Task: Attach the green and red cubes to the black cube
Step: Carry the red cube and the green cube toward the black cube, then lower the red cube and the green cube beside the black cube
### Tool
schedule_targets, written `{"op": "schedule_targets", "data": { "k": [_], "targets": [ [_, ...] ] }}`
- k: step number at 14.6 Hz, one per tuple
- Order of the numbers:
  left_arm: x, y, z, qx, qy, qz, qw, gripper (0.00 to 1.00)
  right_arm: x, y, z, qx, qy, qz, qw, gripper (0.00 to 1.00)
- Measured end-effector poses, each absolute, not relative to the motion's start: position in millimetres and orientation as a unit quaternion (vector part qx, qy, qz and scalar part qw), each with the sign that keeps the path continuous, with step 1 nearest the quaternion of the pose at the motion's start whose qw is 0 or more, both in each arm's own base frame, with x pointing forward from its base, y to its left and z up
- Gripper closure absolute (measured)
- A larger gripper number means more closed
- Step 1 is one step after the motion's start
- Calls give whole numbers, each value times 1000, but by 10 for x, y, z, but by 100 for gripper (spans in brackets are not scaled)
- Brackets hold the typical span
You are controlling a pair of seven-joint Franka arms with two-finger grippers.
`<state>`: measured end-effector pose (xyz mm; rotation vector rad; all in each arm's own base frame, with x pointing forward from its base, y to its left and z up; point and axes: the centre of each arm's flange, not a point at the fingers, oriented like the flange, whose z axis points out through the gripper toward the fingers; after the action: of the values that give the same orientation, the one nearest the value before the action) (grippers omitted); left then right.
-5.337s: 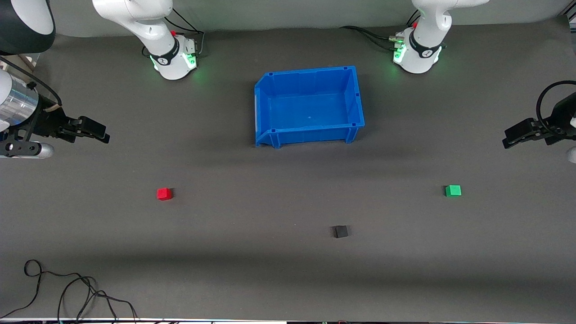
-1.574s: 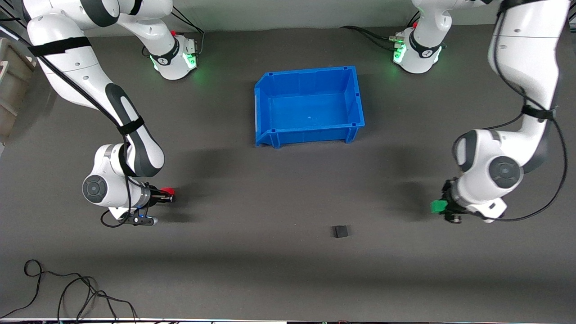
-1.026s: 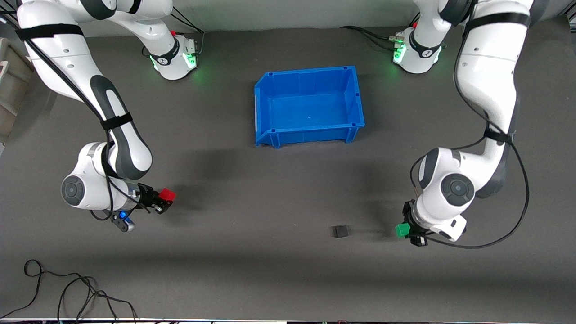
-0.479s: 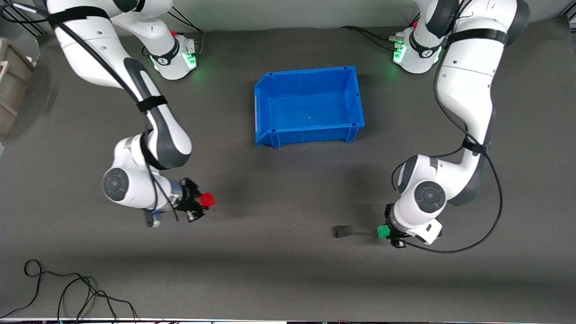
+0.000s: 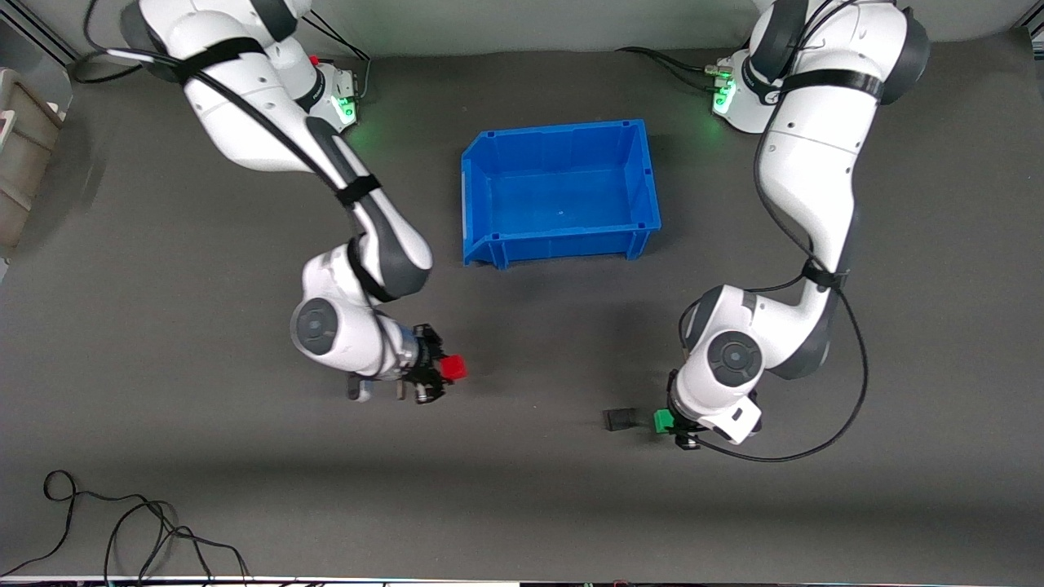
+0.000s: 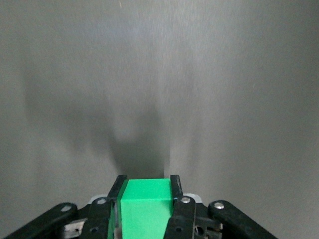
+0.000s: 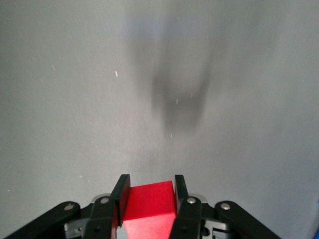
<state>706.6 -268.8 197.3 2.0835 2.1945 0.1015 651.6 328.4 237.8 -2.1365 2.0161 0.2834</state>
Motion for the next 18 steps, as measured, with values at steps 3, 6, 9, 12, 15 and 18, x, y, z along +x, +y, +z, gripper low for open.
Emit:
{"op": "schedule_targets", "data": {
  "k": [3, 6, 9, 12, 15, 18],
  "targets": [
    [7006, -2874, 1888, 695, 716, 33, 60, 61, 6520, 3533, 2257, -705, 696, 94, 99, 59],
    [6983, -2977, 1897, 699, 711, 33, 63, 61, 6549, 3707, 2162, -694, 709, 79, 94, 59],
    [6955, -3132, 1882, 696, 712, 37, 86, 61, 6557, 3815, 2066, -691, 713, 73, 93, 59],
    [6842, -3409, 1888, 700, 706, 32, 96, 61, 6582, 3876, 2099, -682, 721, 73, 98, 59],
    [6705, -3748, 1961, 704, 702, 20, 108, 61, 6473, 4109, 2143, -679, 725, 61, 96, 59],
    [6631, -4012, 2093, 705, 698, 15, 122, 61, 6337, 4307, 2117, -675, 731, 45, 87, 59]
  ]
}}
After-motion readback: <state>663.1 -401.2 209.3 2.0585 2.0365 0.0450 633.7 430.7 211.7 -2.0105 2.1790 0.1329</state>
